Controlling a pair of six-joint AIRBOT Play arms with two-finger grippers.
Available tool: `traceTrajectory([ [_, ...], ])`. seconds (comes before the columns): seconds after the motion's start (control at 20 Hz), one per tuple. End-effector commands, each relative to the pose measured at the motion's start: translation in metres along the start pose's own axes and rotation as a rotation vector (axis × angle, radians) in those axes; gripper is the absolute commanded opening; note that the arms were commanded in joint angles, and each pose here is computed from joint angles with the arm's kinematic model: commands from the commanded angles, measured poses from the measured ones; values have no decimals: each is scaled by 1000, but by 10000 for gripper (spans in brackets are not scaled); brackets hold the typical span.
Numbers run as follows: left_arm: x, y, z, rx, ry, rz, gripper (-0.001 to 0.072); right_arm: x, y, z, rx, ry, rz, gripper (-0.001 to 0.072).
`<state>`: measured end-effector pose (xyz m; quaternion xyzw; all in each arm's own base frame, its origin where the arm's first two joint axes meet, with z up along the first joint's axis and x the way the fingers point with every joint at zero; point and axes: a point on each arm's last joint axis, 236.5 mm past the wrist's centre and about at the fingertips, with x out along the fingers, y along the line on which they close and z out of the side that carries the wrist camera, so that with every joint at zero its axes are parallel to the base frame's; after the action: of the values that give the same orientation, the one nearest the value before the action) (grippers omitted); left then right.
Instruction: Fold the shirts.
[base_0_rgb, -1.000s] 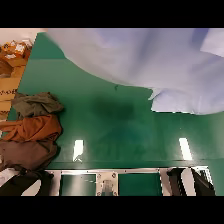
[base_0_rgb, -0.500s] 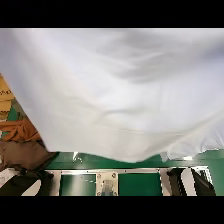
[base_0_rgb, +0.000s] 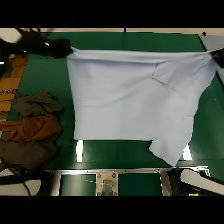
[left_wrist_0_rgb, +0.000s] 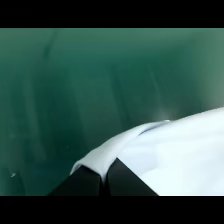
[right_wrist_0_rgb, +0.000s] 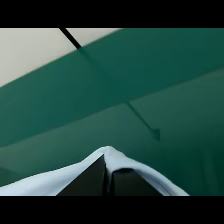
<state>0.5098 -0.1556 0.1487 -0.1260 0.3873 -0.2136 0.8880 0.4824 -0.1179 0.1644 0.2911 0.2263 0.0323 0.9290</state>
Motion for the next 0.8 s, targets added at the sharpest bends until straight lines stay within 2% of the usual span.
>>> traceTrajectory([
  [0.0,108,47,-66,-100,168,-23,32,81,-68,-64,158,158,-4,15],
  [0.2,155,77,-79,-178,135,11,32,128,-92,-74,251,205,53,16],
  [0.55,151,88,-4,-188,-152,40,31,149,-87,-19,231,117,98,16],
  [0.75,145,92,20,-181,-240,56,31,155,-91,-14,224,90,76,16],
])
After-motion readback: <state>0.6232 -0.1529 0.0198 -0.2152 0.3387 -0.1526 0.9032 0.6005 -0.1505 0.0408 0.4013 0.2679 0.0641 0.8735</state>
